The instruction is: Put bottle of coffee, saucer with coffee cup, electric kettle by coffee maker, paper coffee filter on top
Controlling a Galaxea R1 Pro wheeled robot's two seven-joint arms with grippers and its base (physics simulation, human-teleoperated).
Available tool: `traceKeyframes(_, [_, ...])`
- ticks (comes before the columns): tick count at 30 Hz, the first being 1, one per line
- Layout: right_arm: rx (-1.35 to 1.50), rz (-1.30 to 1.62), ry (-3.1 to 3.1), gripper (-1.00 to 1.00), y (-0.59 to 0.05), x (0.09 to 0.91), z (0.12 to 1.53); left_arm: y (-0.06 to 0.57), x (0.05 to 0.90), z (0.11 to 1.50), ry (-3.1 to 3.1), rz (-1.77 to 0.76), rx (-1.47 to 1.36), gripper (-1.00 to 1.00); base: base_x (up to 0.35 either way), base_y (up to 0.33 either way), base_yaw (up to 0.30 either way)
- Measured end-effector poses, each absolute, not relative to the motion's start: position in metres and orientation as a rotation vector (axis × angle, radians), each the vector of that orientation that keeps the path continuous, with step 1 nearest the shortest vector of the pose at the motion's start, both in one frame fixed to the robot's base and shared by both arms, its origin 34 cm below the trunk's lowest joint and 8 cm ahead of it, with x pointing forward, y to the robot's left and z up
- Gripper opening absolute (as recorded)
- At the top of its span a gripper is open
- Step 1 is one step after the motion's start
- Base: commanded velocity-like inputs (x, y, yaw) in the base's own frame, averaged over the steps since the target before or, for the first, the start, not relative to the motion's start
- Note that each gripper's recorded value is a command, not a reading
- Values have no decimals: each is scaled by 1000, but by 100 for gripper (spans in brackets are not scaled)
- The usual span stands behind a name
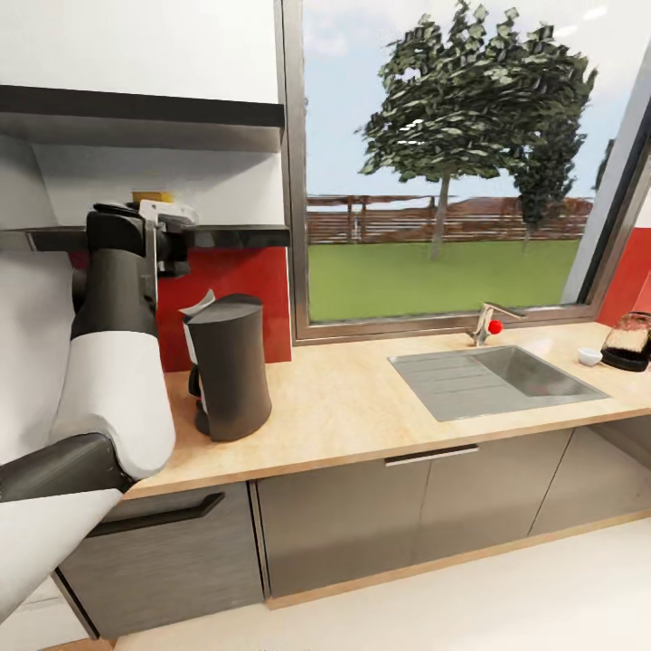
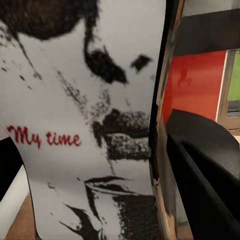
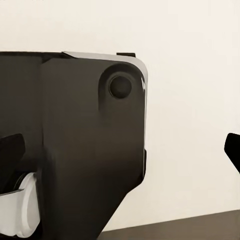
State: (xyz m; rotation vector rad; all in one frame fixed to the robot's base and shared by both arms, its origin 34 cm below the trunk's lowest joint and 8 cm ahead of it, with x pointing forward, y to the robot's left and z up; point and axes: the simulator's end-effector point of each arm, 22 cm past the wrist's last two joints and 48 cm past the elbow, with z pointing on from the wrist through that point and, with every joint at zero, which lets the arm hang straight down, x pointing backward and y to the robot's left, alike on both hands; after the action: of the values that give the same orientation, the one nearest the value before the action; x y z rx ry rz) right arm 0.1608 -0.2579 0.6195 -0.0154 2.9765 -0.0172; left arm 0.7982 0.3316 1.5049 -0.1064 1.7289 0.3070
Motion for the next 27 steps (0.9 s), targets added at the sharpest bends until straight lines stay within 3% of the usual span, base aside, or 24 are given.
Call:
traceKeyframes(12, [-15,-13,2969,100,-256,164,620,402,790,1456,1731,328,-163,-100,0,0,0])
traceKeyframes(27, [-10,-9,2948,100,-254,175,621,447,785,1344,1766,460,-106,-100,0,0,0])
